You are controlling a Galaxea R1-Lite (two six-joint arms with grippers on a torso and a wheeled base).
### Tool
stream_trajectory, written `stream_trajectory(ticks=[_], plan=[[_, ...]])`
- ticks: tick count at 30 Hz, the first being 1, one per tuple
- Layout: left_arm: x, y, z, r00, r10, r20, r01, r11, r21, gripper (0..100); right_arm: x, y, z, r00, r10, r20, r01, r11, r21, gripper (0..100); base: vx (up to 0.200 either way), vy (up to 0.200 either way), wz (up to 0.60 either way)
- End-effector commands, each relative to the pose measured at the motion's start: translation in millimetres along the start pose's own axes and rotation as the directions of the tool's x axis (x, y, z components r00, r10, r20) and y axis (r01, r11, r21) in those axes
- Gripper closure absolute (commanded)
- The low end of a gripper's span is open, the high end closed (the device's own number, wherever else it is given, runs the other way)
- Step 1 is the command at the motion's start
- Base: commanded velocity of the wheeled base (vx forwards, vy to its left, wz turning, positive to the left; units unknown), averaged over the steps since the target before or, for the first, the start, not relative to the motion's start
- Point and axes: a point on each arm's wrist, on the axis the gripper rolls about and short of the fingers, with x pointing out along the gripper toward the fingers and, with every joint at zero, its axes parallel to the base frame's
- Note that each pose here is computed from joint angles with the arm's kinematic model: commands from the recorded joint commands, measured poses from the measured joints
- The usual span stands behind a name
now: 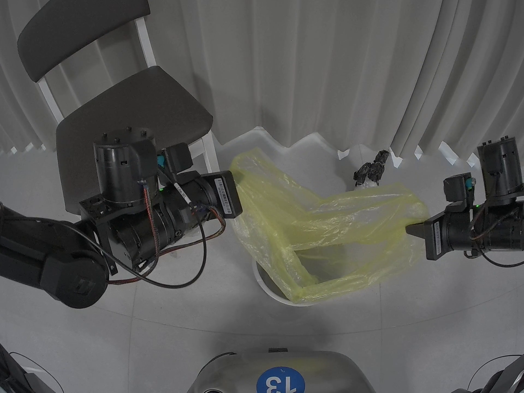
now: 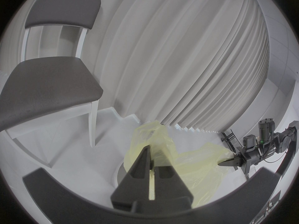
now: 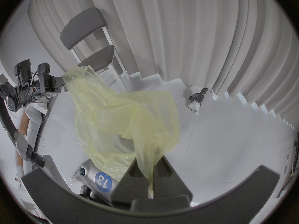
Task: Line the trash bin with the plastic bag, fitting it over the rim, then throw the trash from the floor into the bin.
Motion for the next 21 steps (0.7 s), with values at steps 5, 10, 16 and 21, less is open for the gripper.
stream_trajectory(ticks=[5, 10, 16, 21], plan=[[7.6, 5.7, -12.2, 0.999, 0.015, -0.049, -0.015, 1.0, 0.003, 100, 34.5, 15.1, -11.0, 0.998, 0.04, -0.054, -0.042, 0.999, -0.021, 100, 0.0, 0.0, 0.0], [7.1, 5.9, -13.7, 0.998, 0.008, -0.07, -0.008, 1.0, 0.003, 100, 51.0, 26.7, -21.0, 0.992, 0.064, -0.111, -0.067, 0.997, -0.023, 100, 0.0, 0.0, 0.0], [7.2, 3.8, -15.4, 0.997, -0.001, -0.076, 0.001, 1.0, 0.004, 100, 68.2, 30.5, -31.8, 0.985, 0.063, -0.16, -0.068, 0.997, -0.022, 100, 0.0, 0.0, 0.0], [8.1, 2.8, -17.5, 0.996, -0.008, -0.084, 0.008, 1.0, 0.001, 100, 76.5, 20.1, -41.7, 0.985, 0.044, -0.169, -0.043, 0.999, 0.009, 100, 0.0, 0.0, 0.0]])
